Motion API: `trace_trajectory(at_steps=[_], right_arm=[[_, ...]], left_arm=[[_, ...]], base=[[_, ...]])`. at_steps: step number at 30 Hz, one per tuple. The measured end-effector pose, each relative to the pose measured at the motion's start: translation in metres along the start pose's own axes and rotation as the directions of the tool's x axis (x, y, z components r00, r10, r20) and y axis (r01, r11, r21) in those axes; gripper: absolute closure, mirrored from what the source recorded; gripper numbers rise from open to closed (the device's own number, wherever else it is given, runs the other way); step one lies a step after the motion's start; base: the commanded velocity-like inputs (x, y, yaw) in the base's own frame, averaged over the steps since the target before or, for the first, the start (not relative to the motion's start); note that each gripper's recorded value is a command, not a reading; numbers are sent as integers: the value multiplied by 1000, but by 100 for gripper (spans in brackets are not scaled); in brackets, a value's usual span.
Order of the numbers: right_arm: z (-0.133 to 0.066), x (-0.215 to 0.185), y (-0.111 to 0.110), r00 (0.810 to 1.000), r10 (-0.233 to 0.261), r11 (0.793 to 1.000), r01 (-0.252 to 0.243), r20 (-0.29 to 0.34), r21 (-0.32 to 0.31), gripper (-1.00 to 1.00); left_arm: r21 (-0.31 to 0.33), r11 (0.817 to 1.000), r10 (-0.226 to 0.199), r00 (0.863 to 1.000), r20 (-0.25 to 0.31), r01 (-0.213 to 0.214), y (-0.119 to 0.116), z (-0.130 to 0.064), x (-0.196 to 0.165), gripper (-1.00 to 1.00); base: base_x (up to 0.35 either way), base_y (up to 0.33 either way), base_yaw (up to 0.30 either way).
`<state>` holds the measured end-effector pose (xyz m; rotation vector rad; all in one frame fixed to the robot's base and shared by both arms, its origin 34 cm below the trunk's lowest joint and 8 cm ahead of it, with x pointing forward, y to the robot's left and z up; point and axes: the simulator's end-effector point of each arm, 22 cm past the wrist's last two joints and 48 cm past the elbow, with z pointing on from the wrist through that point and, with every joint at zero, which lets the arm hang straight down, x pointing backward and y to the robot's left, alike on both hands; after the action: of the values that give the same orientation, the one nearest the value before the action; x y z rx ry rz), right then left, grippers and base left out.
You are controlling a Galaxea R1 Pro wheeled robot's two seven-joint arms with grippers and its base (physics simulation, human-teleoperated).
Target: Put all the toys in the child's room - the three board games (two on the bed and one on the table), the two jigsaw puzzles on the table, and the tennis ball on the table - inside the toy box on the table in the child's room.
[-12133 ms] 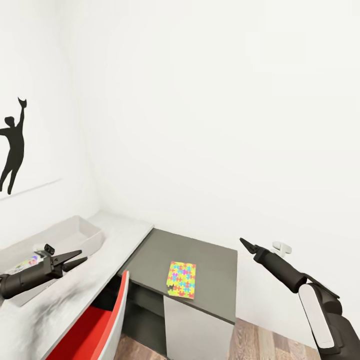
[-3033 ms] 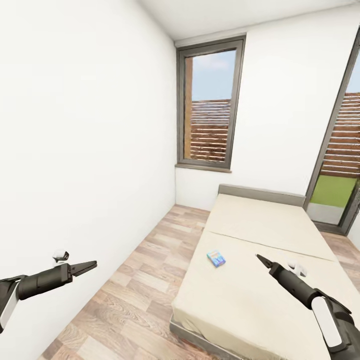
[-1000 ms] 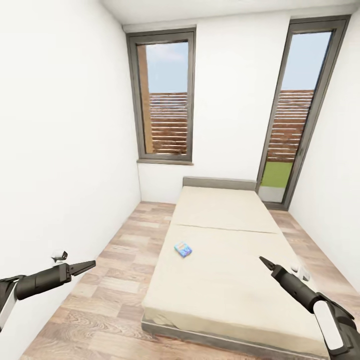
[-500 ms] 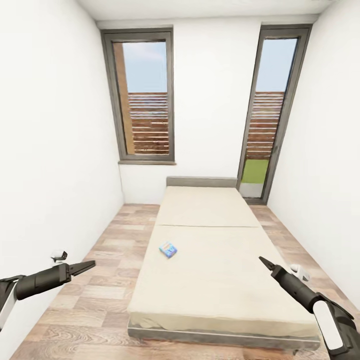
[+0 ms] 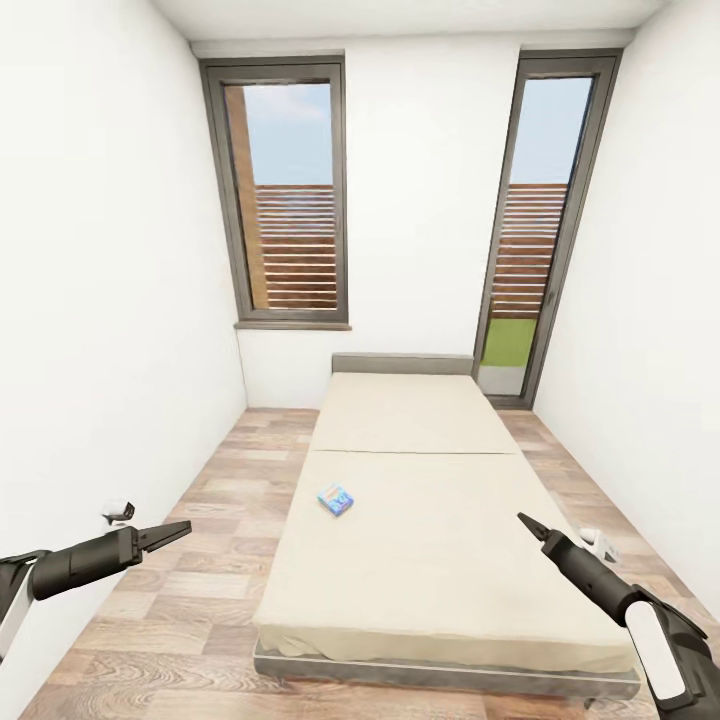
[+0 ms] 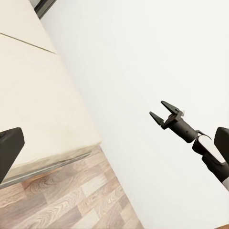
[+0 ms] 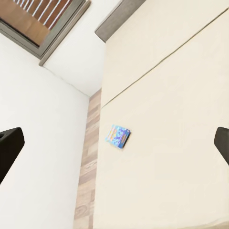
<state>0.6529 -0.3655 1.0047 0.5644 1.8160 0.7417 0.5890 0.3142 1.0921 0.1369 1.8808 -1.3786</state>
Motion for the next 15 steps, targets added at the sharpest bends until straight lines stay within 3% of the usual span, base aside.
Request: trace_trajectory(at_steps=[15], right_arm=[[0,0,0,1000,0,1000,0,0,1,-100]], left_arm=[[-2,1000,-2,1000,-1,2,0,1,1,-100]], base=[[0,0,0]])
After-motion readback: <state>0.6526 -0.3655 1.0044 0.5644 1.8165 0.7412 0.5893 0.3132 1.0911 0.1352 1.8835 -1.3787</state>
